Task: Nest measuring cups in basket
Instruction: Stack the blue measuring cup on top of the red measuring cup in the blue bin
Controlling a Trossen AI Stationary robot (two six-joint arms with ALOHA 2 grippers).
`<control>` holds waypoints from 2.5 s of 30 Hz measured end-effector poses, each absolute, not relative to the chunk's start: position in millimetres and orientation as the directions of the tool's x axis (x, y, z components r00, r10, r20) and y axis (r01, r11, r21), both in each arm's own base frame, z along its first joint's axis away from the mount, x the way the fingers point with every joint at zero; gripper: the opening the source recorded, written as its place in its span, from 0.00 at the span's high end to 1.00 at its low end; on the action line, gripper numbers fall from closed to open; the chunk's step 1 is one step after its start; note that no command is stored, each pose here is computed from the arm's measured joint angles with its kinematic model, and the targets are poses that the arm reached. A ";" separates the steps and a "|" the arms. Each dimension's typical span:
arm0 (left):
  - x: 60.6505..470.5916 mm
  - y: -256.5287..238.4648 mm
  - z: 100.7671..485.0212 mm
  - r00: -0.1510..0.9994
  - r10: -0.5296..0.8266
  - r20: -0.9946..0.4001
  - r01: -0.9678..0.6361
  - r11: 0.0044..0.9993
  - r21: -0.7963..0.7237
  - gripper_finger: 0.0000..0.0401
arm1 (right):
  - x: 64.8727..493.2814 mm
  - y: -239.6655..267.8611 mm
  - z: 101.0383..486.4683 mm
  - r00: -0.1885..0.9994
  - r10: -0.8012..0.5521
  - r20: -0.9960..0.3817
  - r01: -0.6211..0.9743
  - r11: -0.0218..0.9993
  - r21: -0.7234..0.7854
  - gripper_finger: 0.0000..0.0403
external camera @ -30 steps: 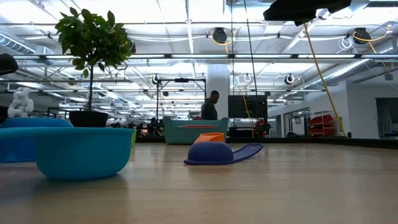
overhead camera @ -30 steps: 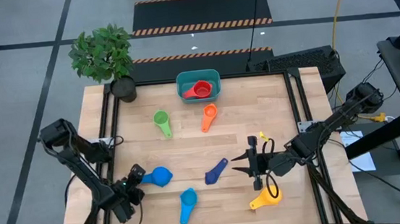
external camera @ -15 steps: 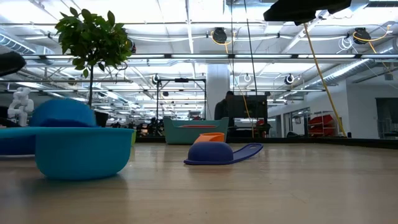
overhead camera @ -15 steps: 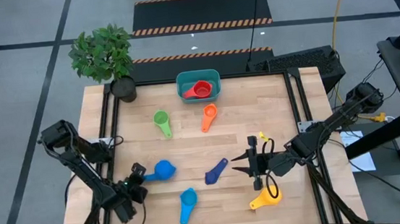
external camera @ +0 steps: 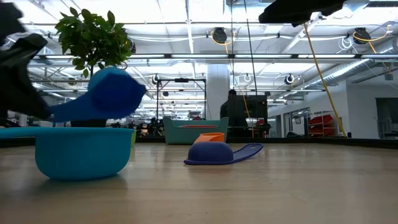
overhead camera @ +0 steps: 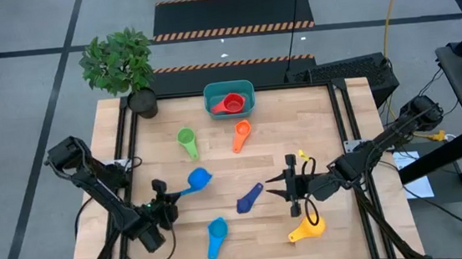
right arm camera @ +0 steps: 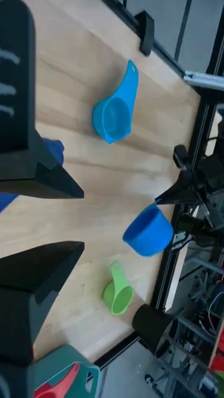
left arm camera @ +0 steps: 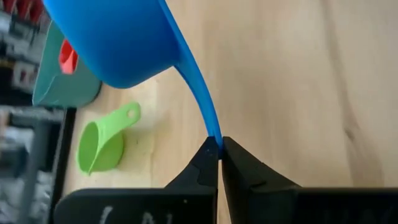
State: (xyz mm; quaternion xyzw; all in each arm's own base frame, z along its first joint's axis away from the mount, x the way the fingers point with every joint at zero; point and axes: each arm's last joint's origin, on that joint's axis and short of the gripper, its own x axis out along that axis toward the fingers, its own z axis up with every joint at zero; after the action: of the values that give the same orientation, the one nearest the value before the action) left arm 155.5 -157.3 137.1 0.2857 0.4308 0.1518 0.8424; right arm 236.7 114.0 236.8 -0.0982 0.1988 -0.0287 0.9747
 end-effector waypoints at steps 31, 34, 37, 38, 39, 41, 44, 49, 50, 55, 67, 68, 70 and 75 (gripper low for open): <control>211.8 17.7 293.7 0.968 -0.015 -0.252 0.054 0.987 0.149 0.99 | 265.9 -10.5 247.2 0.874 -0.357 -0.329 0.117 0.813 -0.571 0.72; 220.7 37.9 292.4 0.978 -0.030 -0.208 0.054 0.993 0.109 0.98 | 263.1 -16.6 253.5 0.877 -0.378 -0.296 0.138 0.789 -0.598 0.72; 228.7 58.6 286.0 0.979 -0.065 -0.193 0.077 0.995 0.056 0.98 | 258.1 -24.9 259.5 0.867 -0.416 -0.276 0.169 0.765 -0.622 0.72; 232.0 65.1 283.4 0.980 -0.080 -0.184 0.089 0.995 0.039 0.99 | 256.7 -27.9 261.3 0.859 -0.437 -0.267 0.186 0.752 -0.633 0.72; 234.4 71.9 280.1 0.979 -0.091 -0.184 0.096 0.995 0.017 0.99 | 255.3 -31.3 263.0 0.854 -0.451 -0.259 0.197 0.742 -0.641 0.72; 240.0 85.2 274.7 0.980 -0.114 -0.162 0.111 0.993 -0.024 0.99 | 252.4 -39.4 265.9 0.843 -0.478 -0.247 0.225 0.730 -0.646 0.72; 248.0 102.7 264.1 0.979 -0.149 -0.141 0.139 0.987 -0.078 0.98 | 248.0 -55.5 270.6 0.818 -0.533 -0.217 0.308 0.724 -0.617 0.72; 257.3 120.5 245.3 0.962 -0.235 -0.136 0.218 0.967 -0.129 0.99 | 232.7 -82.1 278.8 0.821 -0.532 -0.206 0.390 0.788 -0.476 0.72; 258.6 122.9 241.5 0.961 -0.237 -0.143 0.218 0.966 -0.138 0.99 | 229.4 -86.8 280.1 0.830 -0.514 -0.215 0.382 0.806 -0.452 0.72; 262.3 133.4 226.3 0.959 -0.221 -0.178 0.197 0.970 -0.142 0.98 | 223.8 -113.0 293.9 0.838 -0.438 -0.325 0.355 0.890 -0.286 0.72; 260.7 141.5 219.5 0.961 -0.184 -0.205 0.159 0.978 -0.135 0.99 | 243.7 -184.0 313.1 0.941 -0.037 -0.337 0.085 0.988 0.131 0.71; 260.7 141.5 219.2 0.961 -0.185 -0.207 0.159 0.978 -0.136 0.99 | 247.6 -187.8 311.4 0.939 -0.011 -0.343 0.070 0.985 0.160 0.71; 260.2 141.3 217.5 0.958 -0.184 -0.222 0.155 0.978 -0.140 0.99 | 255.3 -193.8 308.5 0.930 0.034 -0.365 0.045 0.978 0.206 0.68; 258.8 140.8 212.2 0.947 -0.177 -0.268 0.135 0.977 -0.166 0.99 | 269.9 -204.3 310.1 0.915 0.127 -0.383 -0.019 0.962 0.273 0.59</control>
State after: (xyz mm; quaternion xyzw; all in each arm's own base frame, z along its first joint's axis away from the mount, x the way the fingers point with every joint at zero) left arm 258.8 140.8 212.2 -0.0730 0.1421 -0.0793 0.9840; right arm 269.9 -204.3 310.1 0.1328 0.2029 0.0376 0.9694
